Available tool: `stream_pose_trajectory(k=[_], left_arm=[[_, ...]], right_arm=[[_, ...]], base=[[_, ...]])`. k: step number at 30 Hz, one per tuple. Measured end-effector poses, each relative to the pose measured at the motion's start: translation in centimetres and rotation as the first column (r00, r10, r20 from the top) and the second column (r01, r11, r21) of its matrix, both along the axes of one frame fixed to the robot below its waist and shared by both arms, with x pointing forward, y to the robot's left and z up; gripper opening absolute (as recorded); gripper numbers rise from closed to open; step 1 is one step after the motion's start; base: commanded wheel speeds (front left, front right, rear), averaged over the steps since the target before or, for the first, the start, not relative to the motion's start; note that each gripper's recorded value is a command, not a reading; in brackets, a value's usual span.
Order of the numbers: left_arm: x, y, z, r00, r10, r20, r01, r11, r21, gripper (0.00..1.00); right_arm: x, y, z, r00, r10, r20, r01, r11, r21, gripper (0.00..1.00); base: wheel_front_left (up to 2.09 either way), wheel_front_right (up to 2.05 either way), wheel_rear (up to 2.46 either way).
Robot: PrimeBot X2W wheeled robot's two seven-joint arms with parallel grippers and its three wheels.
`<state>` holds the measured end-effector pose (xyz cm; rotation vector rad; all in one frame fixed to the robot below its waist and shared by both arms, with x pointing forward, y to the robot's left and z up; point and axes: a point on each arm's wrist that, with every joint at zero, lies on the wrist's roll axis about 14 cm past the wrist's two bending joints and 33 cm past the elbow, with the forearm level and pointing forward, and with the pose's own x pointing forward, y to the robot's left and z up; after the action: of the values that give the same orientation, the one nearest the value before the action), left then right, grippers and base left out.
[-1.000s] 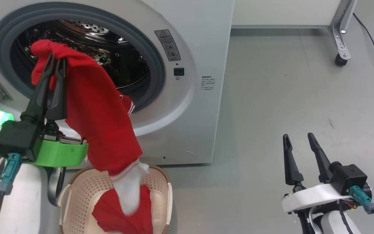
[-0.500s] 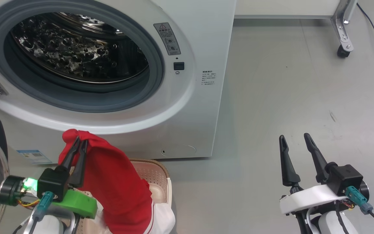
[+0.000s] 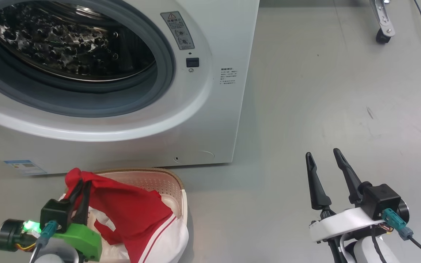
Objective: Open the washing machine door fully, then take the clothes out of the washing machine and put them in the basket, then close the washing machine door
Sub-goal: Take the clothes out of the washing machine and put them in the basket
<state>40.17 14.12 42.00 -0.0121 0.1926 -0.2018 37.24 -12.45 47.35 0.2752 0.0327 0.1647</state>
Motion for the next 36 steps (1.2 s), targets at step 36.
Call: stream_pose_trajectory(k=[36], left_arm=[[2.3, -2.3, -17.6, 0.847, -0.092, -0.523, 0.138, 0.989, 0.05, 0.0]], right_arm=[[4.1, -3.0, -6.4, 0.985, -0.088, -0.148, 0.077, 0.994, -0.075, 1.0]], base=[[0.0, 0.0, 0.0]])
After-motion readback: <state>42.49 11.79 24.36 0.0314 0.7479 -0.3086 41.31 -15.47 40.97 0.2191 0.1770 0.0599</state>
